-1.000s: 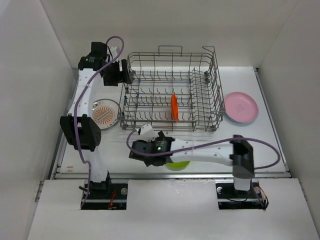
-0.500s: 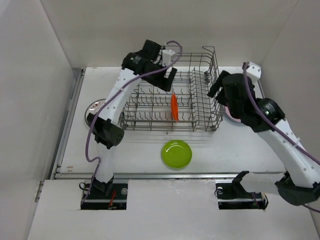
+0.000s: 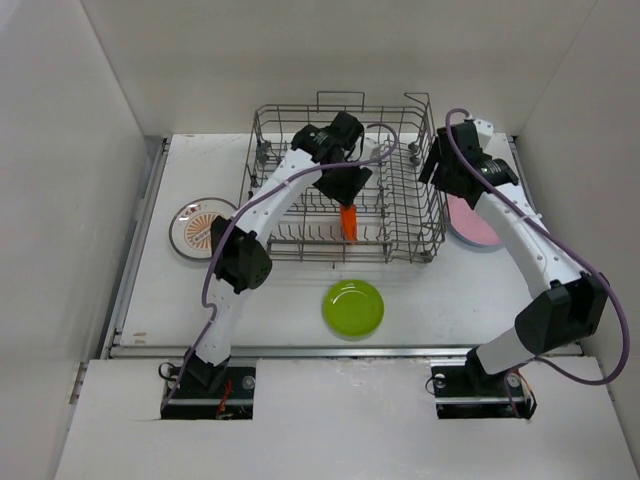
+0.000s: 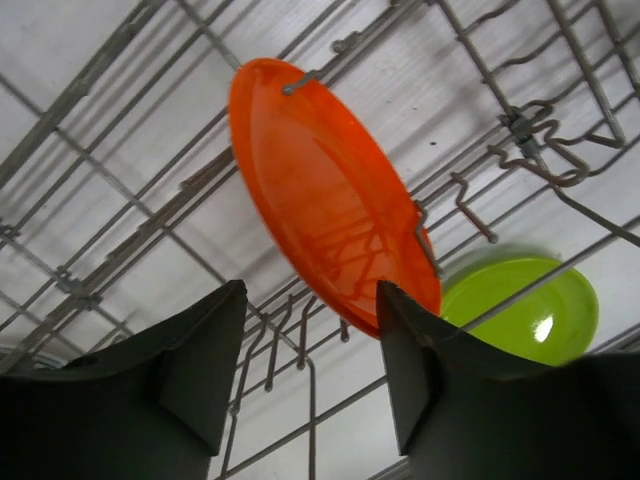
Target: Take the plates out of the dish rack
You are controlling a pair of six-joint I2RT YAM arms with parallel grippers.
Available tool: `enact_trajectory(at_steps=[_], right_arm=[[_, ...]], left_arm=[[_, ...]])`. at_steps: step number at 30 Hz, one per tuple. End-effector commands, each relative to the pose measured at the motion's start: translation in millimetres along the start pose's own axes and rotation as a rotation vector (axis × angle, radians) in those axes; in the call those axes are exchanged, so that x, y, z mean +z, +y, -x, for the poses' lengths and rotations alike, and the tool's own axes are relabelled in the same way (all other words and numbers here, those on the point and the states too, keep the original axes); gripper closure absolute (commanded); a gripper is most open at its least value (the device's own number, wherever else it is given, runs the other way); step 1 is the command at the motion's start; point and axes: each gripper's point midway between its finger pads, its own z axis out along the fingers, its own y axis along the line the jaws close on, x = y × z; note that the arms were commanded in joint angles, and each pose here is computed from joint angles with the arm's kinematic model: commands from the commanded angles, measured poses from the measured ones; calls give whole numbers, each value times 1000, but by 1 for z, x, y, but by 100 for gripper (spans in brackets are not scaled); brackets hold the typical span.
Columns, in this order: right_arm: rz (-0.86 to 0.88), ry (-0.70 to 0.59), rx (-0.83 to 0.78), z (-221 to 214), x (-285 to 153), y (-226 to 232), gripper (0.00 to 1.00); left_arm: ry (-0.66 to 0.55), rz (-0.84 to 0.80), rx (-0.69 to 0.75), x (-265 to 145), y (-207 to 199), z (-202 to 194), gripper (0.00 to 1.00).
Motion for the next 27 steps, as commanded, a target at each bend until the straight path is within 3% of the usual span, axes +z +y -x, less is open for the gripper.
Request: enact_trajectory(at_steps=[1, 4, 5, 9, 14, 18, 21, 26, 27], right_arm=[[124, -15, -19, 3, 12, 22, 20], [171, 0, -26, -6, 20, 33, 22], [160, 22, -39, -13, 28, 28, 23], [155, 40, -40, -20, 39, 28, 28], [155, 39, -49, -21, 43, 29, 36], [155, 39, -49, -21, 43, 29, 44], [151, 27, -45, -18, 40, 28, 44], [152, 24, -53, -17, 34, 24, 44], [156, 17, -50, -15, 32, 24, 44]], left_arm=[[133, 2, -3, 9, 5, -32, 52], [184, -77, -42, 17, -2, -44, 72], [193, -93, -56, 20, -5, -45, 84], [198, -132, -101, 20, -6, -47, 100], [211, -171, -136, 22, -14, -49, 100], [63, -158, -148, -6, -9, -18, 100], [-45, -88, -144, -27, 2, -2, 100], [129, -30, -131, 1, 10, -32, 100], [165, -23, -133, 4, 10, -41, 96]])
